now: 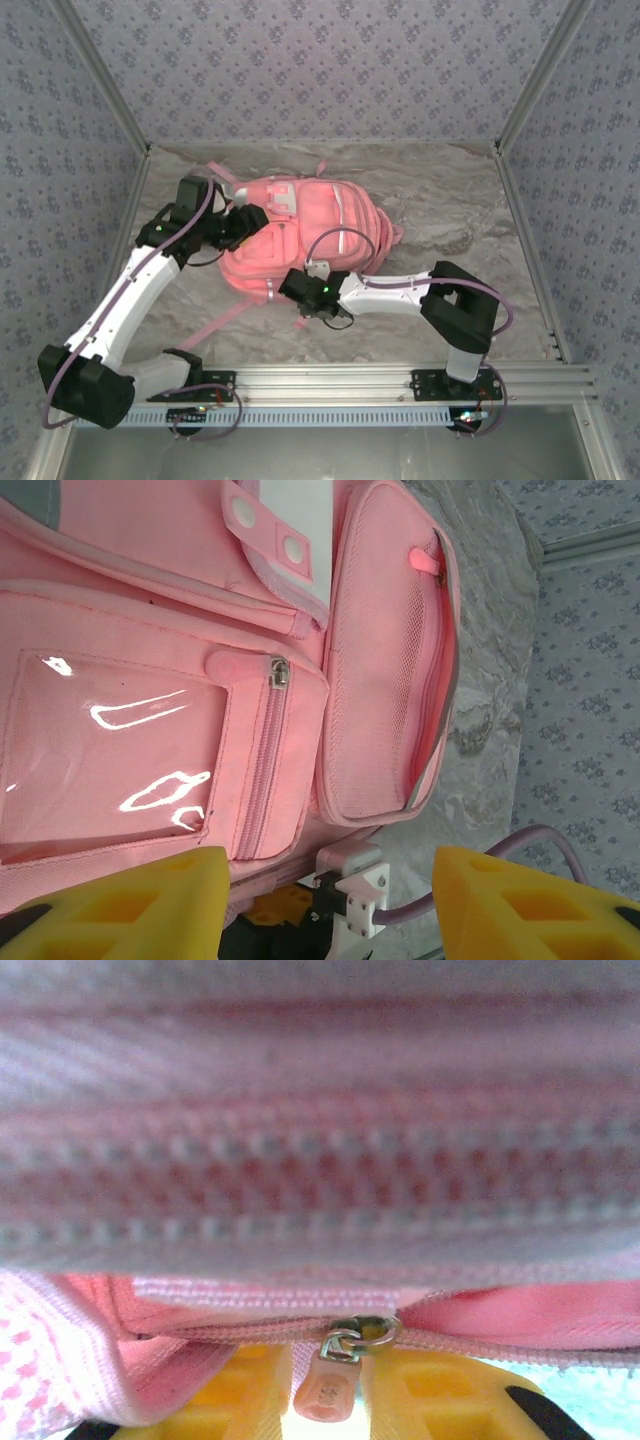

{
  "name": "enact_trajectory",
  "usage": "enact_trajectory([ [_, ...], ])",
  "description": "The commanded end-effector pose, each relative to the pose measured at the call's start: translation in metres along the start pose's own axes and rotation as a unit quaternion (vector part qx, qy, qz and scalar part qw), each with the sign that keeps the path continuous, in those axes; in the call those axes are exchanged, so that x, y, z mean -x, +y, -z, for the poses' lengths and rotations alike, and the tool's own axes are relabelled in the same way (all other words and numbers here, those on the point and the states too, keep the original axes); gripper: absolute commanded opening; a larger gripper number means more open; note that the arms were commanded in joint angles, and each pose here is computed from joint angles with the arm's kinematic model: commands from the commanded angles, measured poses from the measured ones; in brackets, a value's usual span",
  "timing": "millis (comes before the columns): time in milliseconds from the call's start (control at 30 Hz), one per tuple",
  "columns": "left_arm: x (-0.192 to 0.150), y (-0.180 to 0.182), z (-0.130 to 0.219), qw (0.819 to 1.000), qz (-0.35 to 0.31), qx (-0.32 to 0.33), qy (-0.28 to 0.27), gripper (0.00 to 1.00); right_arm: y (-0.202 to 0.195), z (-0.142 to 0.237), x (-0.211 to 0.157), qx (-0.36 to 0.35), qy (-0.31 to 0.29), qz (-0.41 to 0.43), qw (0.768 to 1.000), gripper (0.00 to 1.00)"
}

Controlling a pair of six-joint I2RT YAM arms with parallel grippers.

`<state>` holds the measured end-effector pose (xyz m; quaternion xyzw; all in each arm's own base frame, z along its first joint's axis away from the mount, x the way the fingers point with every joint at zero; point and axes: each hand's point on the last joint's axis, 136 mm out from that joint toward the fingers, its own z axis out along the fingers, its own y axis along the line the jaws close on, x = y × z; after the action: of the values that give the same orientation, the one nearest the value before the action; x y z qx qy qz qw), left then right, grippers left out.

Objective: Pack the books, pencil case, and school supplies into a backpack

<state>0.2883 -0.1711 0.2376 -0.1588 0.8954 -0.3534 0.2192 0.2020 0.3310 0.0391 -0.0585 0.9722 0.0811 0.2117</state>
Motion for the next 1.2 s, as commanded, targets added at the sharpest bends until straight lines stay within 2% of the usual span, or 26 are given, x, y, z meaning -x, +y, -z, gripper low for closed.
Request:
enact_trajectory([
  [0, -0.001, 0.003, 0.006, 1.000, 0.008, 0.001, -0.006, 0.55, -0.012, 0.007, 0.004, -0.018, -0.016, -0.001, 1.000, 0.20],
  [300, -0.006, 0.009, 0.006, 1.000, 0.012, 0.004, -0.004, 0.56, -0.004, 0.016, 0.004, 0.007, -0.021, 0.005, 1.000, 0.08],
  [433, -0.008, 0.009, 0.008, 1.000, 0.011, 0.003, -0.004, 0.56, 0.001, 0.021, 0.003, 0.033, -0.018, 0.002, 0.999, 0.06],
  [633, -0.020, 0.019, 0.016, 1.000, 0.008, 0.009, 0.001, 0.56, -0.009, 0.026, 0.004, 0.064, -0.021, -0.009, 0.998, 0.00],
  [867, -0.064, 0.059, 0.025, 0.995, 0.076, 0.048, 0.031, 0.61, -0.009, 0.026, 0.000, 0.110, -0.012, -0.019, 0.994, 0.00],
  [1000, -0.091, 0.085, 0.030, 0.990, 0.122, 0.065, 0.025, 0.72, -0.006, 0.027, 0.002, 0.126, -0.016, -0.024, 0.992, 0.00],
  [1167, -0.113, 0.112, 0.027, 0.980, 0.186, 0.072, 0.017, 0.73, -0.002, 0.024, 0.003, 0.148, -0.012, -0.040, 0.988, 0.00],
])
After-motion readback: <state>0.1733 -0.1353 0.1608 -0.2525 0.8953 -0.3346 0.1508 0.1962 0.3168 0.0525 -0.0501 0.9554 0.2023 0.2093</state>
